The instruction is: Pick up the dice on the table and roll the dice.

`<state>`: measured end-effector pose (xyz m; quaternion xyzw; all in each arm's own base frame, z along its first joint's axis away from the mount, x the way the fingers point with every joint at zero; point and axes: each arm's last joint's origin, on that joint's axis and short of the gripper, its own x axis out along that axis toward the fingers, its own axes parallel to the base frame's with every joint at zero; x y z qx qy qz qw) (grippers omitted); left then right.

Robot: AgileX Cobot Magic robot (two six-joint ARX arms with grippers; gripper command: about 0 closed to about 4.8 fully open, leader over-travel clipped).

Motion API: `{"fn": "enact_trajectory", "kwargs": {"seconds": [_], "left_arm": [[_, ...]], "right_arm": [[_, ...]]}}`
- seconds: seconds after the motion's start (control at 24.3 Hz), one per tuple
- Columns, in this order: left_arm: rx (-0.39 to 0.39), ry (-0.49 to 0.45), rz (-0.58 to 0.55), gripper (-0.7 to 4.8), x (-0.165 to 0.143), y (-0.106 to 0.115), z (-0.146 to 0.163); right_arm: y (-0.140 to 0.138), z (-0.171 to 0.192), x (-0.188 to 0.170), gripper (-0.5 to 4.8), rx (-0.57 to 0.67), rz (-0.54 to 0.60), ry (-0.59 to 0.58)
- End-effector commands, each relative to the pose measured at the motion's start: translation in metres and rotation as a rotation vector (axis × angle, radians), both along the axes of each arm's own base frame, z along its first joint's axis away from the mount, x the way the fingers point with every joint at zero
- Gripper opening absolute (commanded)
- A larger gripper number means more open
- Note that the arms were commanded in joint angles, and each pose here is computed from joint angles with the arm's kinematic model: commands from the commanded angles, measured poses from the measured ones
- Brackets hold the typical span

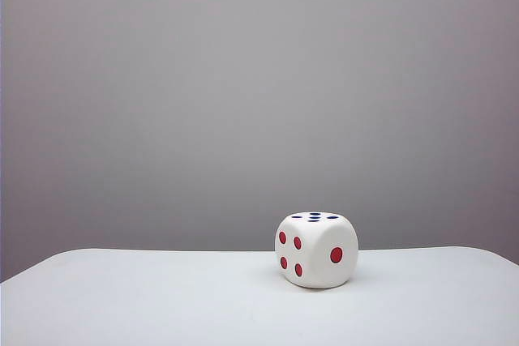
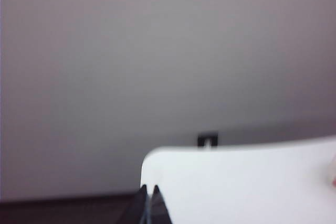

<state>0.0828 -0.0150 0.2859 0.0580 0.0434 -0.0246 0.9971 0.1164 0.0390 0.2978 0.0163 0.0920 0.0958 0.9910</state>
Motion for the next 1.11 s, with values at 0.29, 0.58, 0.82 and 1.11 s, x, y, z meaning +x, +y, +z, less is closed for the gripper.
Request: {"fn": "enact_trajectory", "kwargs": {"seconds": [0.29, 0.58, 0.82, 1.11], "left_arm": [[-0.062, -0.142, 0.032, -0.05, -0.024, 0.007, -0.015], [-0.125, -0.109, 0.043, -0.05, -0.020, 0.006, -0.037], [-0.173, -0.083, 0.019, -0.05, -0.009, 0.003, -0.058], [-0.183, -0.081, -0.084, -0.05, 0.001, -0.003, -0.082]], "right_arm": [[-0.013, -0.031, -0.025, 2.02, 0.074, -0.107, -0.139], [-0.025, -0.049, -0.046, 1.43, 0.130, -0.243, -0.272], [-0.025, -0.062, -0.045, 1.33, 0.185, -0.273, -0.302], [-0.018, -0.103, -0.029, 0.45, 0.160, -0.137, -0.237]]}}
